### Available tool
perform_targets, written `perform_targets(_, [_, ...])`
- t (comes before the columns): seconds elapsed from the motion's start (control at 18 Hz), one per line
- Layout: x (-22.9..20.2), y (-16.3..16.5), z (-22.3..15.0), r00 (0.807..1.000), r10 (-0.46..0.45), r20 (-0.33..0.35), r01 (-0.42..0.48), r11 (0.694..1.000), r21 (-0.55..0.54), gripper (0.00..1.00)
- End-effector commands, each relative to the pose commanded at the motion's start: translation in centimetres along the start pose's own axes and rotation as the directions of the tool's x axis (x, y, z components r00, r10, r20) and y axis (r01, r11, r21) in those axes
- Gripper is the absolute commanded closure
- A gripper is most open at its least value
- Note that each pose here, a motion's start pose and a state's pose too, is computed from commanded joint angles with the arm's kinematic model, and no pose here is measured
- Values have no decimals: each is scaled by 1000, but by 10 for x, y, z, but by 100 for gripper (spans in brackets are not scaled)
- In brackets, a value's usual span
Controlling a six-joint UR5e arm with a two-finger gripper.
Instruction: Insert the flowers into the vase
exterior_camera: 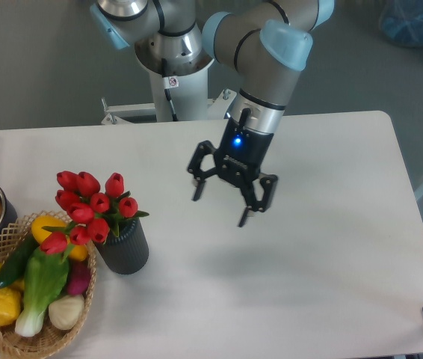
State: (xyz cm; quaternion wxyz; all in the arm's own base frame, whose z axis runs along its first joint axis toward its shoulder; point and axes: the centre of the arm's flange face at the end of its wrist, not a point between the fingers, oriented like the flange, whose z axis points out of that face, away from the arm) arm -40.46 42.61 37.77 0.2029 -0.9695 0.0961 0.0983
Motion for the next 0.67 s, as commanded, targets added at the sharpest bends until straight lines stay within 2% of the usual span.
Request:
perform_targets(0.11, [-11,20,15,1000,-11,19,13,995,-102,0])
perform_targets(0.28, [-37,19,18,999,17,37,-13,993,-114,0])
perform_targets(0.39, [-53,18,19,998,39,56,-30,987,-158,0])
perform_targets(0.56, [-55,28,27,998,44,43,-32,969,-246,0])
perform_targets(0.67, [-52,29,28,998,52,24,-44,963,-265,0])
